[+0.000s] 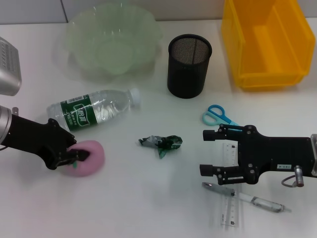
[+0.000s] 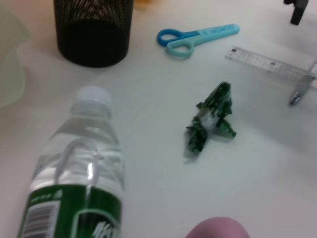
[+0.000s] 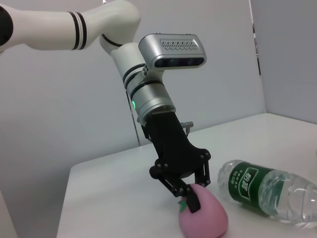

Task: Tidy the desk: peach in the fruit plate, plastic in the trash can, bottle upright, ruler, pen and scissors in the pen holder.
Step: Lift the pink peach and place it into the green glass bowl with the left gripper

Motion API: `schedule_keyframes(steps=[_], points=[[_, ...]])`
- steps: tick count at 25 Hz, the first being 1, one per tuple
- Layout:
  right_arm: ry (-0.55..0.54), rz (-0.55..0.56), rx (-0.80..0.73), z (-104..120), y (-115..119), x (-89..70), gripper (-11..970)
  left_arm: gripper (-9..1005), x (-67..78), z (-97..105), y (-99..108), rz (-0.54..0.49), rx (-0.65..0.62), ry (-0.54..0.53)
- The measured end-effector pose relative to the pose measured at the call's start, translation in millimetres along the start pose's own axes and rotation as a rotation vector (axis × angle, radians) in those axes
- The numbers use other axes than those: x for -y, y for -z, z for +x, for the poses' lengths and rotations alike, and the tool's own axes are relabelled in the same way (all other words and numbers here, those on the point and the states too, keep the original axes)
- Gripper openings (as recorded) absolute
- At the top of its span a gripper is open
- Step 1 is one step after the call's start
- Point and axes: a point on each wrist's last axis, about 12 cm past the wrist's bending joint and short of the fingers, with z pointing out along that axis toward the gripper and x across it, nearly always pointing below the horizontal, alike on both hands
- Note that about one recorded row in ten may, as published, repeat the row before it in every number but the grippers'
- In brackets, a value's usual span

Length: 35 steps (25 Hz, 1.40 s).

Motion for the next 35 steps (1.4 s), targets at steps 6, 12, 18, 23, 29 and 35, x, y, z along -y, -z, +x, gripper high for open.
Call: schedule_keyframes(steps=[6,12,18,23,29,35], points=[[-0.002,-0.001,-0.001,0,0,0.2,818,97,4.4,-13,-1,0.056,0.046,-0.014],[-0.006,0.003,-0.004,0,0,0.4,818,54,8.9,-22,0,0.096,0.127,-0.038],[-0.009,0.005,-0.003,1,0,0.6,818,44,12.2,-31,3,0.106,0.258,-0.073],[-0.009,0.006,-0.003,1,0,0.6,818,46,15.7,-35,-3,0.133,0.404,-0.065],[-0.005,0.007,-0.003,0,0,1.4,818,57,18.0,-38,-14,0.147,0.526,-0.052],[-0.002,0.005,-0.004,-1,0,1.5,818,69,19.0,-34,-31,0.120,0.655,0.015]])
